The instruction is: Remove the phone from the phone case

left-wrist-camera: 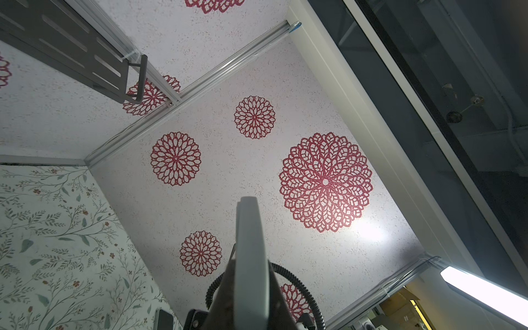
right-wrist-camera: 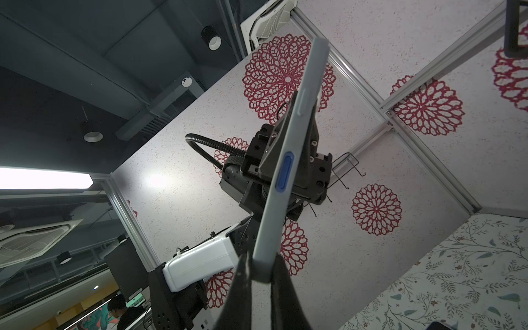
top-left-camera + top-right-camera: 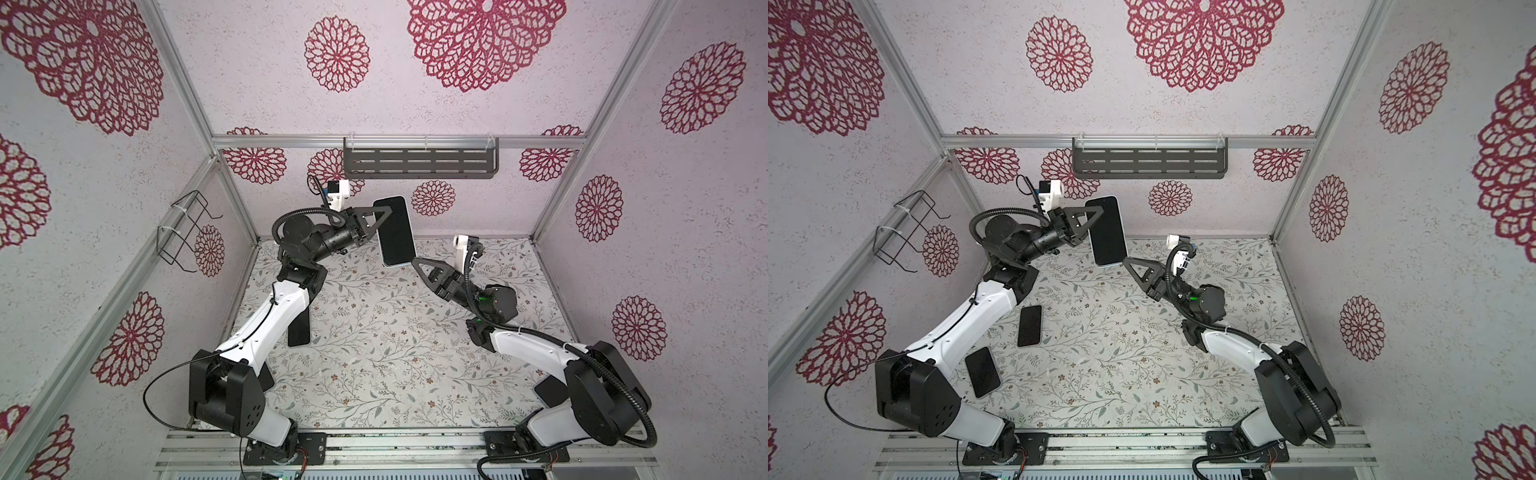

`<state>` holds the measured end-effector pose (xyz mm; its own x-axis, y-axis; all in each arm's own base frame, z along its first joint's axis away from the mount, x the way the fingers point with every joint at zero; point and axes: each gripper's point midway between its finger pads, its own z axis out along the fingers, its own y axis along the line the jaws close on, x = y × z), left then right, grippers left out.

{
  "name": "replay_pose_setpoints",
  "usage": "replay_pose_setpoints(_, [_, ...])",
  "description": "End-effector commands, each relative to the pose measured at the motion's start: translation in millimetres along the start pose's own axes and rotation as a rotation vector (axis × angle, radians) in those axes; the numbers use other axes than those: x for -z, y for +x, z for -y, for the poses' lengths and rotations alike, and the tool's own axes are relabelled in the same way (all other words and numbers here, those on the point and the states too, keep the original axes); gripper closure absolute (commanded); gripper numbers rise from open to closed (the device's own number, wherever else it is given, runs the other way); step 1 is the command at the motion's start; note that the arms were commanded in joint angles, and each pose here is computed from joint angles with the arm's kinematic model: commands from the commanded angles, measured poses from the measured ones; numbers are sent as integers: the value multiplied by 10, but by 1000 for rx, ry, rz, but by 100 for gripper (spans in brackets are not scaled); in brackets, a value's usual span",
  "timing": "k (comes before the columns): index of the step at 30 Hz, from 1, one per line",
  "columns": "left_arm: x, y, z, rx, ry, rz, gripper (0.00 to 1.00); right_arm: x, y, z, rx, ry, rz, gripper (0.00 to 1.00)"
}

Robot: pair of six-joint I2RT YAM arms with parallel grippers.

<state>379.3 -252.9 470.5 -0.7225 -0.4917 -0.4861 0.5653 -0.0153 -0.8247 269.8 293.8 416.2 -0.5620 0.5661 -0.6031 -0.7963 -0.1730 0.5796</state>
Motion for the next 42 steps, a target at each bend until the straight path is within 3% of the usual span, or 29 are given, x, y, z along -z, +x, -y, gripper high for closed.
replay_pose_setpoints(1, [48, -62, 258, -9, 77, 32, 100, 2, -116, -262, 106, -101, 37, 100])
replay_pose_setpoints(15, [4, -174, 483, 202, 269, 49, 100, -212, -132, -402, 286, -255, -68, 100])
replay_pose_setpoints(30, [-126, -96, 957, 181, 354, -32, 100, -356, -278, -215, 385, -296, -148, 100])
replay_pose_setpoints(42, [-150, -47, 1056, 143, 364, -62, 100, -325, -457, 7, 341, -241, -118, 100])
